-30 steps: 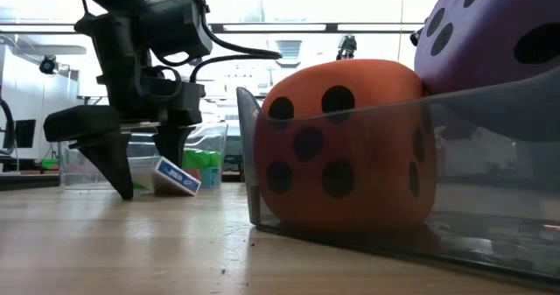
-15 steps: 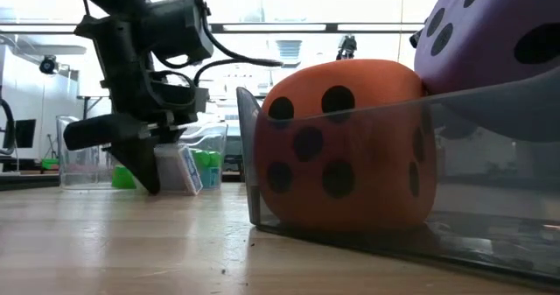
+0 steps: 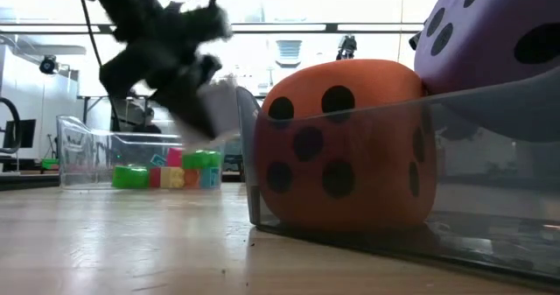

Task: Pick & Place Toys
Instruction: Put the blue playing card box into the black bin

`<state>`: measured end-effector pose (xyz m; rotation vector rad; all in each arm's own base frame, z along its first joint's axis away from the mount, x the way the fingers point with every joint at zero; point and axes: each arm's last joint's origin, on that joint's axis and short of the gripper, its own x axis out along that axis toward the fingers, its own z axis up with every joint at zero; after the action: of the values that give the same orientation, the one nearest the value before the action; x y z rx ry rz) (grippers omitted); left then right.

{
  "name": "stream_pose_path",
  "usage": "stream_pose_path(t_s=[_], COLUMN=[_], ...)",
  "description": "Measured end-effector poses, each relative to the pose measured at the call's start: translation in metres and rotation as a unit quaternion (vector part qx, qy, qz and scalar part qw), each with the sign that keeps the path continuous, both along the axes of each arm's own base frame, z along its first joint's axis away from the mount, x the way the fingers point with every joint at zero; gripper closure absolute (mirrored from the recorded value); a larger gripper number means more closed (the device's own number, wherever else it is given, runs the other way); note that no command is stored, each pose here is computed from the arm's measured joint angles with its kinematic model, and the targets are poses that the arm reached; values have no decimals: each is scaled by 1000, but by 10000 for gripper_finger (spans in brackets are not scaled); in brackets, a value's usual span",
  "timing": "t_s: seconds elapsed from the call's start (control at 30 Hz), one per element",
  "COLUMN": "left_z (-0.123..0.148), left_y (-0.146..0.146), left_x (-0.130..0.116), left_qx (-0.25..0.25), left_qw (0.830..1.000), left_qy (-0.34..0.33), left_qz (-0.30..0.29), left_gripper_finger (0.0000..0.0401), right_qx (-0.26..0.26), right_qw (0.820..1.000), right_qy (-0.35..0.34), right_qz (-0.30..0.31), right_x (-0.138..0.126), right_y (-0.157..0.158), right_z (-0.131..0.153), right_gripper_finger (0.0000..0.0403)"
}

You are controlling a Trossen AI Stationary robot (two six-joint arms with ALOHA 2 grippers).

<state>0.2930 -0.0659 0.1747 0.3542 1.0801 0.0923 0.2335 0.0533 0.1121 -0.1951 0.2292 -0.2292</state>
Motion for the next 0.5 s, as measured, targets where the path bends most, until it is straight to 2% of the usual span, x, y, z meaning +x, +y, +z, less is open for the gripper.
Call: stream_pose_path(t_s=[0.13, 0.23, 0.37, 0.5], left_z=[18, 21, 14, 11], left_y=[0, 11, 41, 79], left_x=[9, 10, 10, 8], left_qx=[-30, -59, -128, -118], left_qw=[992, 977, 941, 929], left_qy=[-120, -205, -310, -351], left_qz=[4, -12, -40, 1], left_gripper_finger=[341, 341, 341, 341], right_qx=[4, 8, 3, 1], right_qw=[1000, 999, 998, 998], right_qy=[-6, -23, -40, -46], right_qz=[8, 30, 47, 53], right_x=[0, 1, 2, 2], right_y=[1, 2, 3, 3], right_z=[1, 5, 8, 10], right_gripper_finger=[113, 113, 113, 113])
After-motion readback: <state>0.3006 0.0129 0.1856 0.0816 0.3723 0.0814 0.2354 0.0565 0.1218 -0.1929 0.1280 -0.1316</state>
